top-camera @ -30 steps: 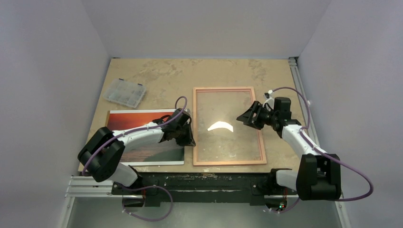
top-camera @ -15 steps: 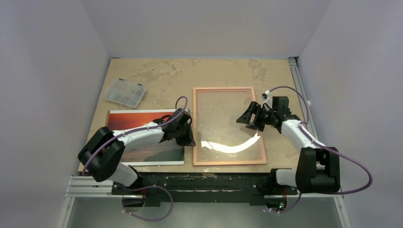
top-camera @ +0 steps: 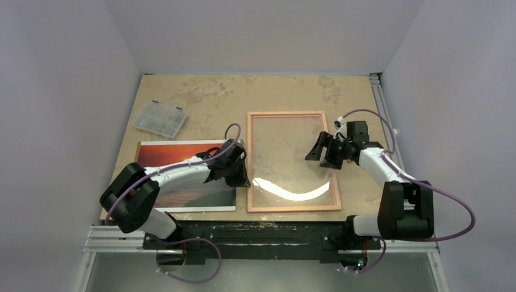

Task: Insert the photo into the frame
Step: Place the photo frame item in the photo frame.

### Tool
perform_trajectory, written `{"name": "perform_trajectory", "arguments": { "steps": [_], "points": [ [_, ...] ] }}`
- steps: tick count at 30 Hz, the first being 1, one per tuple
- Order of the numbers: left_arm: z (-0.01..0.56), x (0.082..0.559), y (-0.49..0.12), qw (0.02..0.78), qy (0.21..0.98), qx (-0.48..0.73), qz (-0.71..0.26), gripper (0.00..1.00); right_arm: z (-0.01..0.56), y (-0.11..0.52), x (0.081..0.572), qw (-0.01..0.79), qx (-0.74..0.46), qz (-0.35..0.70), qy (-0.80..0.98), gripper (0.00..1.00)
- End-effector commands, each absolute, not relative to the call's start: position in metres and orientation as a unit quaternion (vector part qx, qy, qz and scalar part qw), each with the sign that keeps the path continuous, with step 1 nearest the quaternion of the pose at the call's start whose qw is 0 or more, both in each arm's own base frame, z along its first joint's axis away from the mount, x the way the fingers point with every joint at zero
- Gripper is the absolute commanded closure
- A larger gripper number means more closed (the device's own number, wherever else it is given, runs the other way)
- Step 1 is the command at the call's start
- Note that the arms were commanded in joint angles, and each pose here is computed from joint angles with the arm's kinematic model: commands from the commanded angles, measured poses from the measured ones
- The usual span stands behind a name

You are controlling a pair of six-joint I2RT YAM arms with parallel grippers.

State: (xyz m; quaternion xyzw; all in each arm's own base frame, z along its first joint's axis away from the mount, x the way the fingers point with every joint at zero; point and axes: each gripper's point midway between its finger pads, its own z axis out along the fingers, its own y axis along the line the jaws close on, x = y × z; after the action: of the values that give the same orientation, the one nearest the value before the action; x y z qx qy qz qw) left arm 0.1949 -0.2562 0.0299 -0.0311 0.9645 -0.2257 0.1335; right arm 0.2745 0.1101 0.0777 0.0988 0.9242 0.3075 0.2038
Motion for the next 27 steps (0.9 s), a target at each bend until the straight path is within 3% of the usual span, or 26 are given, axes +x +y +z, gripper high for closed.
{"name": "perform_trajectory", "arguments": {
  "steps": [1, 27],
  "points": [
    [-0.015, 0.163, -0.241, 0.085, 0.983, -0.004, -0.164, 1.00, 0.082, 0.103, 0.284, 0.222, 0.086, 0.284, 0.929, 0.24],
    [-0.013, 0.163, -0.245, 0.088, 0.983, 0.000, -0.161, 1.00, 0.058, 0.077, 0.276, 0.225, 0.101, 0.198, 0.949, 0.20]
  ]
}}
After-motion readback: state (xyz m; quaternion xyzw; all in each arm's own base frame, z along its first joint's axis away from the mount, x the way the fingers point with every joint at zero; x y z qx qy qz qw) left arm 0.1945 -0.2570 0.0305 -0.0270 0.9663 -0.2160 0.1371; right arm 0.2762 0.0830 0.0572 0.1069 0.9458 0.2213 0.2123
